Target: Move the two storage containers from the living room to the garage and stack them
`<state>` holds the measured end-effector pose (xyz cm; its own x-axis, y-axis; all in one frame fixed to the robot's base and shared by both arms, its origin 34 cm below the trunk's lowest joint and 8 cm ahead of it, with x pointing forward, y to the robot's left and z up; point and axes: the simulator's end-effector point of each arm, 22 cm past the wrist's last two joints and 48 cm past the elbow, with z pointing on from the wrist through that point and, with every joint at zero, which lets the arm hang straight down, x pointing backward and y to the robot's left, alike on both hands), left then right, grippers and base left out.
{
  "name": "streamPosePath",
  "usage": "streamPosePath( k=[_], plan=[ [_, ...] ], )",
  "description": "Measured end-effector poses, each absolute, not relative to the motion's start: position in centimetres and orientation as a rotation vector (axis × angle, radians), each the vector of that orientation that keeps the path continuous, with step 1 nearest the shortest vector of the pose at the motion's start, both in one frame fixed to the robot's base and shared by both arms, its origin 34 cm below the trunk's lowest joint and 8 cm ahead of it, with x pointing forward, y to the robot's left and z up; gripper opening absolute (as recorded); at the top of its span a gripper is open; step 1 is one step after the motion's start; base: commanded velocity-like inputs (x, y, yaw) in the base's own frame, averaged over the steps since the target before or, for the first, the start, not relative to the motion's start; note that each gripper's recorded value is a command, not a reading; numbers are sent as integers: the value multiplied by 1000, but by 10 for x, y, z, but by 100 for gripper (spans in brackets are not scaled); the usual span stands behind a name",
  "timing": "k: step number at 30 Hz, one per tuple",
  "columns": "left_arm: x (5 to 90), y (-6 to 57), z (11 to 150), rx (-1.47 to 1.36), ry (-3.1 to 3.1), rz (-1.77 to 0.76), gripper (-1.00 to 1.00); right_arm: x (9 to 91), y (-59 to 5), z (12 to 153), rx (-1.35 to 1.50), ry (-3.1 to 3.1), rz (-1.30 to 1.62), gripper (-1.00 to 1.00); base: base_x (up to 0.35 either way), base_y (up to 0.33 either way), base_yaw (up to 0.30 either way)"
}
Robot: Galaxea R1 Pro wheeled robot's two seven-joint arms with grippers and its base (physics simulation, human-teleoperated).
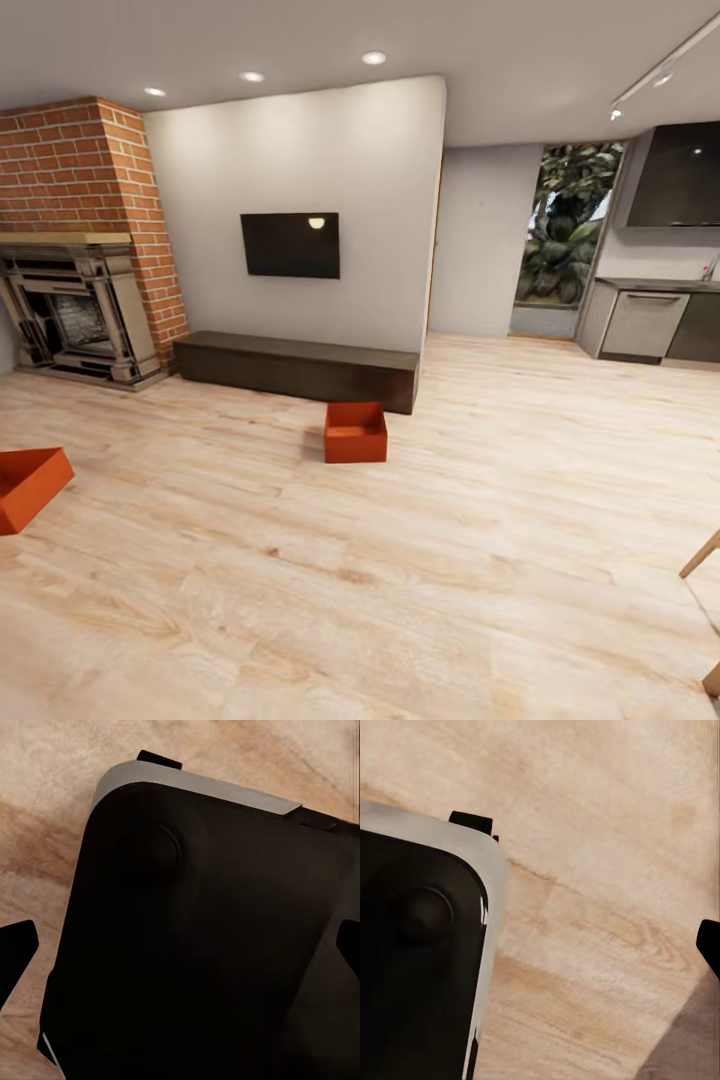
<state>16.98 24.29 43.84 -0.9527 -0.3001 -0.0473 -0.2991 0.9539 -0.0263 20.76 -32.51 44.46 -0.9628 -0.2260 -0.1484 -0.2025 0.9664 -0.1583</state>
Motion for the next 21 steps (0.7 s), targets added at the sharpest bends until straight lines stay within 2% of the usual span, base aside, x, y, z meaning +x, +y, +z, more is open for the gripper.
streamPosePath(
  k=[21],
  plan=[
    [169, 244, 438, -476, 3056, -27, 100, 208, -324, 444, -324, 2951, -210, 100, 323, -53, 0]
  ],
)
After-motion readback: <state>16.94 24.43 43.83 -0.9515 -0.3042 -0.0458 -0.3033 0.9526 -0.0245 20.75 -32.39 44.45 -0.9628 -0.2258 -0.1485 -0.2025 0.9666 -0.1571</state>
